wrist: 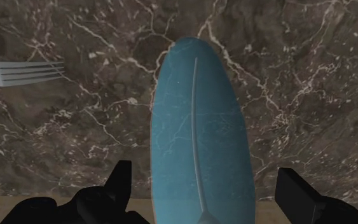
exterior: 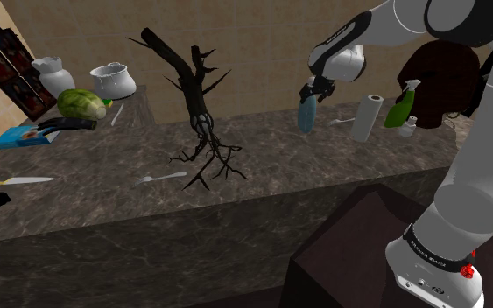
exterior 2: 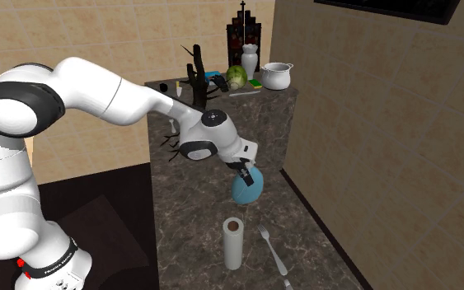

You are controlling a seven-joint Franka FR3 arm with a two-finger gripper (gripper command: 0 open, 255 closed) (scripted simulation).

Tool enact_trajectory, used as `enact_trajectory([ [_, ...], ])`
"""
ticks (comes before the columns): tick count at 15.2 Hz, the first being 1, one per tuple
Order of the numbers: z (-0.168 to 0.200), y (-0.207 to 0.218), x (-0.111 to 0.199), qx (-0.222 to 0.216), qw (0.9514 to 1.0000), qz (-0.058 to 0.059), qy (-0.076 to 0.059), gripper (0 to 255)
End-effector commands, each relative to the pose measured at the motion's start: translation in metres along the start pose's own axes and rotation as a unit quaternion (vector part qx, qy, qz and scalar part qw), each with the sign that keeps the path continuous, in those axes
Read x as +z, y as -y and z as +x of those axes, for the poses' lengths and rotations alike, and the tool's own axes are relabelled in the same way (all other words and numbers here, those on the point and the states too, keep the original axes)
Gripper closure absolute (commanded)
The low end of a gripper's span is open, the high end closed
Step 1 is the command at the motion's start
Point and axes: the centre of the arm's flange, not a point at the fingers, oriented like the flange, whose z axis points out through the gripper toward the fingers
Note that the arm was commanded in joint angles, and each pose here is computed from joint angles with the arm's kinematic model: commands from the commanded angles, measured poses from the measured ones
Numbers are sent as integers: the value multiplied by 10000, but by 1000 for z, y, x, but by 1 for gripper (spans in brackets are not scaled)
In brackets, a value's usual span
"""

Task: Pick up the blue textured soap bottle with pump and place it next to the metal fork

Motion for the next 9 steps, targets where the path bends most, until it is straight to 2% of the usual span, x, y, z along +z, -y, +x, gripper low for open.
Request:
enact_trajectory([
  [1, 0, 0, 0, 0, 10000, 0, -1, 0],
  [3, 0, 0, 0, 0, 10000, 0, 0, 0],
  [4, 0, 0, 0, 0, 10000, 0, 0, 255],
  [9, 0, 0, 0, 0, 10000, 0, -1, 255],
])
